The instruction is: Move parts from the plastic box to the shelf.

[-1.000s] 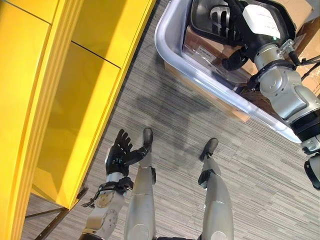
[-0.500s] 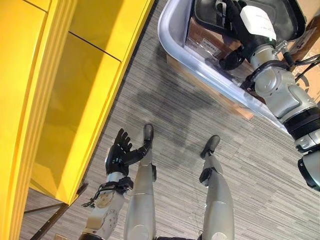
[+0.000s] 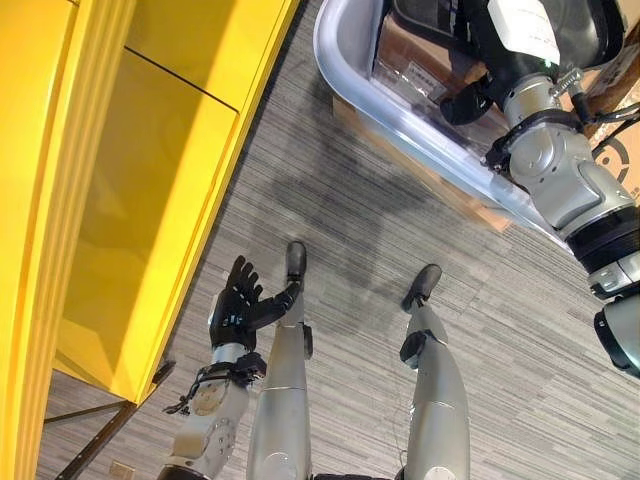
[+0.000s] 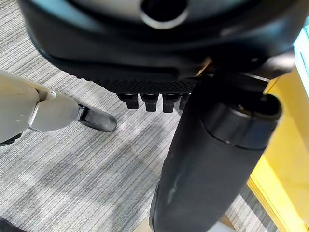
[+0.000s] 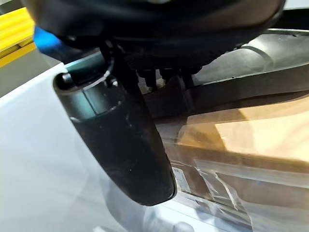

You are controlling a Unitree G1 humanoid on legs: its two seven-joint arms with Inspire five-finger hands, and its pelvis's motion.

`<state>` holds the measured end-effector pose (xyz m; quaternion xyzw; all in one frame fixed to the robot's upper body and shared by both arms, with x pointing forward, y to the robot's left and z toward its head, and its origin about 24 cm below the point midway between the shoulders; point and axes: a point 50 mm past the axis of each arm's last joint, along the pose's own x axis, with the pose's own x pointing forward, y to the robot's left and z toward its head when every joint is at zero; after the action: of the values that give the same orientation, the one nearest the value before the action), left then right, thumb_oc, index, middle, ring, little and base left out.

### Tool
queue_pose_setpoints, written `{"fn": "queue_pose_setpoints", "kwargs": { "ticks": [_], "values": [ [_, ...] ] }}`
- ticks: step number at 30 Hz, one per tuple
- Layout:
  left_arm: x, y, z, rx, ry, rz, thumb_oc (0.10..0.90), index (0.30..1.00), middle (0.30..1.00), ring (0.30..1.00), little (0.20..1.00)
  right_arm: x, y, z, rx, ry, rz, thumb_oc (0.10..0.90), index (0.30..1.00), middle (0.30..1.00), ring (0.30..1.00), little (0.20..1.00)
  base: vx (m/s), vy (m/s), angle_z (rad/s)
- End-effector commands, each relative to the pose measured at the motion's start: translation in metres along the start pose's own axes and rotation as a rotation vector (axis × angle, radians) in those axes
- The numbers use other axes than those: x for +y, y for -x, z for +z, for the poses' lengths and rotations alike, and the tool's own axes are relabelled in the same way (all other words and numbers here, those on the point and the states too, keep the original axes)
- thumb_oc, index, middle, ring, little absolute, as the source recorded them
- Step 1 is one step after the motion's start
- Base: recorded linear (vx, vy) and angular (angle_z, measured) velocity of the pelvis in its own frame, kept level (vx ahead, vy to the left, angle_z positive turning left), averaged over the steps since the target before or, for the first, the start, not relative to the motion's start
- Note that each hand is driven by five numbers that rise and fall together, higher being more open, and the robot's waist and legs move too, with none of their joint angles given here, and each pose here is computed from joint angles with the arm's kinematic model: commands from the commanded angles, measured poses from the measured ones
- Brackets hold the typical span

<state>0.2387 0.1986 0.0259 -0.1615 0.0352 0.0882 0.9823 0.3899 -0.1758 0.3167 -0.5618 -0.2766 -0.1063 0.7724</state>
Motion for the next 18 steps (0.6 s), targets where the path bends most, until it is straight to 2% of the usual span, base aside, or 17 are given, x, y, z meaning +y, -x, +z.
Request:
{"fn": "queue_pose_setpoints", "kwargs": {
  "ticks": [1, 2, 3, 4, 18],
  "values": [
    [-0.007, 0.010, 0.022, -0.111, 0.021, -0.050, 0.900, 1.000, 1.000, 1.000, 1.000, -0.037, -0.017, 0.006, -0.025, 0.082, -0.097, 0.596, 0.575, 0.575, 0.575, 0.575, 0.00, 0.000, 0.00],
    [-0.007, 0.010, 0.022, -0.112, 0.021, -0.050, 0.900, 1.000, 1.000, 1.000, 1.000, -0.037, -0.017, 0.006, -0.025, 0.082, -0.097, 0.596, 0.575, 0.575, 0.575, 0.575, 0.00, 0.000, 0.00],
    [-0.007, 0.010, 0.022, -0.112, 0.022, -0.049, 0.900, 1.000, 1.000, 1.000, 1.000, -0.037, -0.017, 0.005, -0.022, 0.087, -0.097, 0.427, 0.338, 0.338, 0.338, 0.338, 0.00, 0.000, 0.00],
    [-0.007, 0.010, 0.022, -0.114, 0.022, -0.048, 0.900, 1.000, 1.000, 1.000, 1.000, -0.036, -0.017, 0.005, -0.023, 0.093, -0.092, 0.400, 0.300, 0.300, 0.300, 0.300, 0.00, 0.000, 0.00],
    [-0.006, 0.009, 0.023, -0.123, 0.006, -0.042, 0.900, 1.000, 1.000, 1.000, 1.000, -0.026, -0.007, -0.009, 0.003, 0.124, -0.052, 0.400, 0.300, 0.300, 0.300, 0.300, 0.00, 0.000, 0.00]
  ]
}}
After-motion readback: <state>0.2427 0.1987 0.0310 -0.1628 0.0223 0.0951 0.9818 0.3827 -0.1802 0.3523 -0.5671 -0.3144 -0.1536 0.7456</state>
